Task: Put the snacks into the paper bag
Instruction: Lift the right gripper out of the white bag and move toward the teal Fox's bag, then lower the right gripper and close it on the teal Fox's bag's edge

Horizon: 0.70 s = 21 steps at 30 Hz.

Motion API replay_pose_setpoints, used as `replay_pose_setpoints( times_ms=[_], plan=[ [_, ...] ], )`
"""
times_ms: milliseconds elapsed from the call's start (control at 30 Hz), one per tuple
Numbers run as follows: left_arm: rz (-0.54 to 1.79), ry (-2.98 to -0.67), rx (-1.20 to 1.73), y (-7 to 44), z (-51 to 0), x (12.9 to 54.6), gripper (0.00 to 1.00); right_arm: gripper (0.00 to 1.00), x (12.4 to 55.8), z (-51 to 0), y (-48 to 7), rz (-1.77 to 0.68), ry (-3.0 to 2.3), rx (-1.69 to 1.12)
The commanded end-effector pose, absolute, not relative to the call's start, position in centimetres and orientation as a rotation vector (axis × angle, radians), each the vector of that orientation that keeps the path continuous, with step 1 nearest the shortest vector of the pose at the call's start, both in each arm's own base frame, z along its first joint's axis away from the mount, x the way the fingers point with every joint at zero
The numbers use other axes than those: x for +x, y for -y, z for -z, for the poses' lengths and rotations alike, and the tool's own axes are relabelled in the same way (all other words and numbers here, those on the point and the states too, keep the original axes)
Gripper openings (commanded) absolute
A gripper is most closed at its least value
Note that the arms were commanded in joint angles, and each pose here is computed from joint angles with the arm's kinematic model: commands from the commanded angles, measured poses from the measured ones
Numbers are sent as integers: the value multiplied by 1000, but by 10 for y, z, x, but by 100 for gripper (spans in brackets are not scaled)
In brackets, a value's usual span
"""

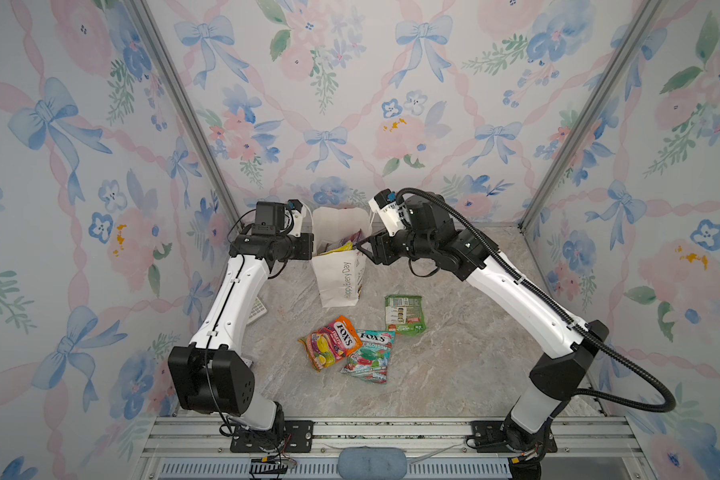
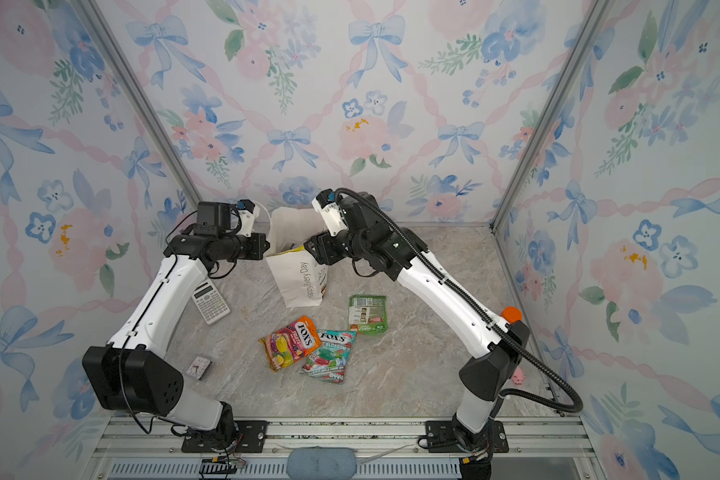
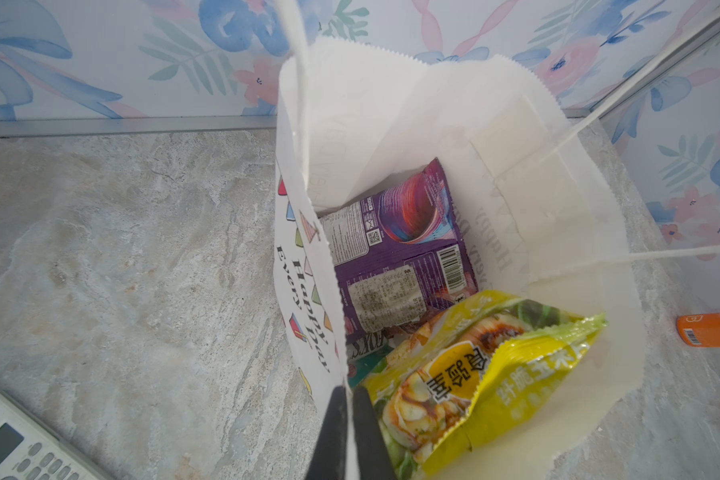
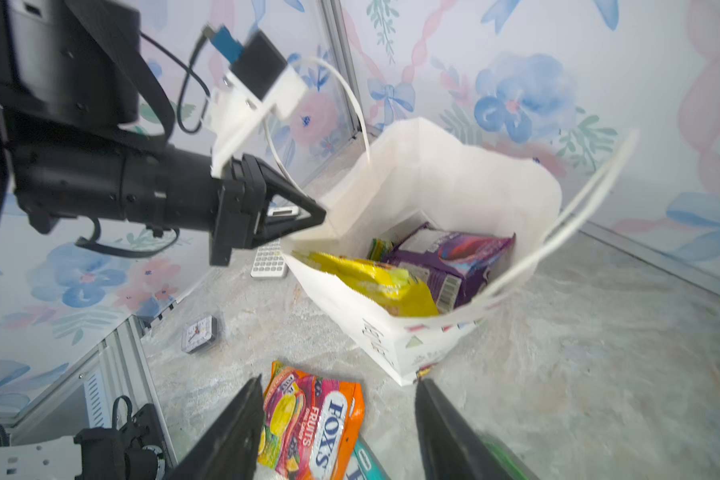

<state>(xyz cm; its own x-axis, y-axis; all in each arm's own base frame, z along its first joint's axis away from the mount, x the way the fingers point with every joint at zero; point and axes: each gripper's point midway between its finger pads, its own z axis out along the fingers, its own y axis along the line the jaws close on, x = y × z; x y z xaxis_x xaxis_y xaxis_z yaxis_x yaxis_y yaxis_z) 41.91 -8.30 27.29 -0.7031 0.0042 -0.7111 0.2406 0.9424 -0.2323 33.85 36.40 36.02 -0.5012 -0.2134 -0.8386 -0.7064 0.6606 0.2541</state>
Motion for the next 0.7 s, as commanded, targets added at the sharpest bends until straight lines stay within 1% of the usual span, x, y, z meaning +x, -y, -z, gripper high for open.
replay_pose_setpoints(
  times_ms=[0, 167, 333, 500, 667],
  plan=[
    [396, -2321, 169, 82, -273, 416, 0, 61, 343, -321, -334, -710, -2151, -583],
    [393, -2312, 162, 81, -275, 416, 0, 60, 314, -242, -300, -716, -2374, -441],
    [388, -2308, 156, 81, -275, 416, 0, 59, 272, -159, -299, -915, -2574, -206],
    [393, -2307, 157, 82, -275, 416, 0, 59, 244, -118, -304, -937, -2667, -130],
    [395, -2306, 154, 82, -275, 416, 0, 58, 234, -92, -303, -974, -2706, -34]
  ],
)
